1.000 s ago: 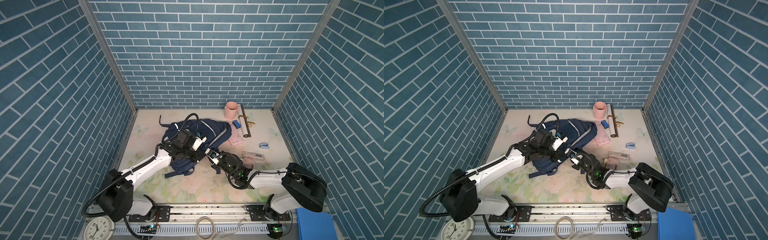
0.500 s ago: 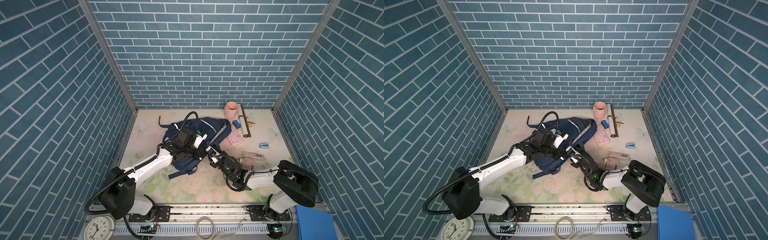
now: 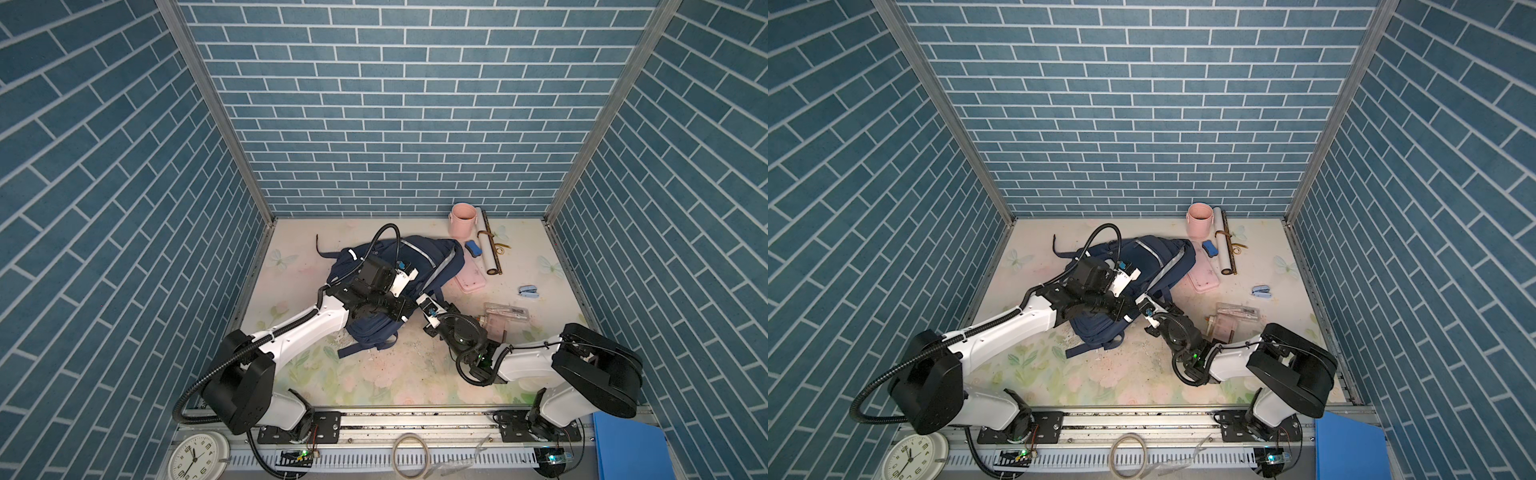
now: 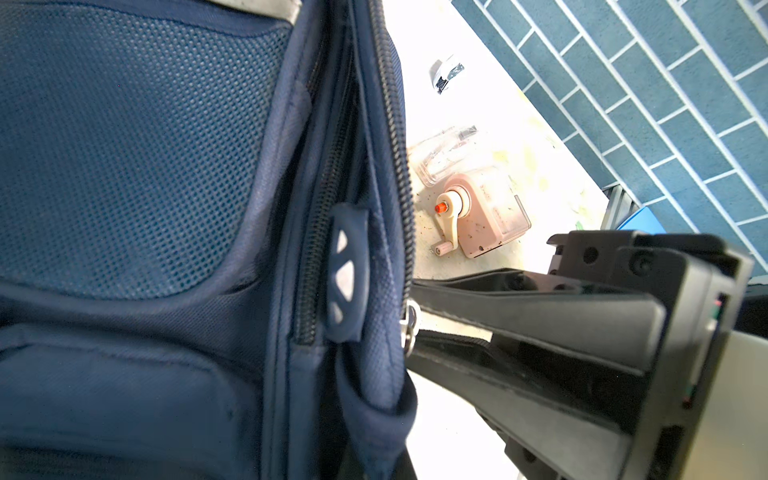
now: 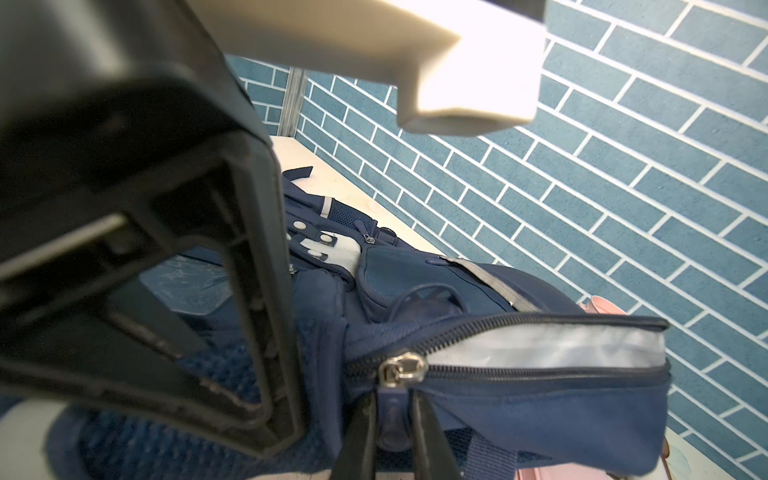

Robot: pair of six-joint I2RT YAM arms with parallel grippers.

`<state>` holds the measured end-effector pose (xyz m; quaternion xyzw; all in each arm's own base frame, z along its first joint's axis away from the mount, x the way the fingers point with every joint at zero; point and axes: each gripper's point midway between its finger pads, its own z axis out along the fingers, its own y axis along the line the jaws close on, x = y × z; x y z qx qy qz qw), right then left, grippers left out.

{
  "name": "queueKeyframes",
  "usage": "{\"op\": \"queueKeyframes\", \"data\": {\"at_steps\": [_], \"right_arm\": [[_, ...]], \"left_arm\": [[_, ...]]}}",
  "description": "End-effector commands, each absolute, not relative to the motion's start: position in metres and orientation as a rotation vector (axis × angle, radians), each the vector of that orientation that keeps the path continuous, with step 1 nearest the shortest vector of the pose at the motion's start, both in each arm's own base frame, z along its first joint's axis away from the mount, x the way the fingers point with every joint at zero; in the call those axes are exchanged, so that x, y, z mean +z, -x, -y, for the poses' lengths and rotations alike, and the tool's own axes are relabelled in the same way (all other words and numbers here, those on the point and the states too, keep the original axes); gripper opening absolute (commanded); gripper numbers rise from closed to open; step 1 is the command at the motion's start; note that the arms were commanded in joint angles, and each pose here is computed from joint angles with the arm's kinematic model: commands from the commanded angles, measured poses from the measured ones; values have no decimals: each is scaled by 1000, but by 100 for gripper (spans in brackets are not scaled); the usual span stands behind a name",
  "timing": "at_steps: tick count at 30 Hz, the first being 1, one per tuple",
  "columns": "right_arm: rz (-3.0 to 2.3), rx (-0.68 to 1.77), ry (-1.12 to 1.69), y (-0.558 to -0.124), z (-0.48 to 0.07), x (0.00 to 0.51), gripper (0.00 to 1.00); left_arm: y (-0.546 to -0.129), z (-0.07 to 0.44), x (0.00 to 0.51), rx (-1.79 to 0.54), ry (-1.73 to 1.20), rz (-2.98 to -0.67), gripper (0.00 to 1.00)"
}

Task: Pack the student bag
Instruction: 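Grasp the zipper pull with the right gripper while the left holds the bag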

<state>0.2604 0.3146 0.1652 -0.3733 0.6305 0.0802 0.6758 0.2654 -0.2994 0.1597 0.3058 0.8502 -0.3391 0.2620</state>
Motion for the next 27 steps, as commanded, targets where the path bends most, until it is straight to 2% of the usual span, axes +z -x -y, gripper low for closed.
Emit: {"op": "queueKeyframes", "data": {"at_steps": [1,11,16,18,23,27], "right_arm": [[-1383,240,781,-257,-311,183,14],[-1364,283,790,-252,-307,186,15],[-1372,269,784,-253,-305,184,28],[-1379,253,759,-255,-300,185,30],[-1397,179,729,-261,-288,184,30],[-1402,151,720,-263,-285,183,24]], "left_arm": [[-266,318,198,-1006,-874,-2162,0],[-266,317,192,-994,-874,-2190,0],[-266,317,192,-990,-875,-2195,0],[-266,317,192,-990,-876,-2198,0],[-267,316,191,-987,-872,-2205,0],[-268,318,193,-993,-863,-2206,0]]}}
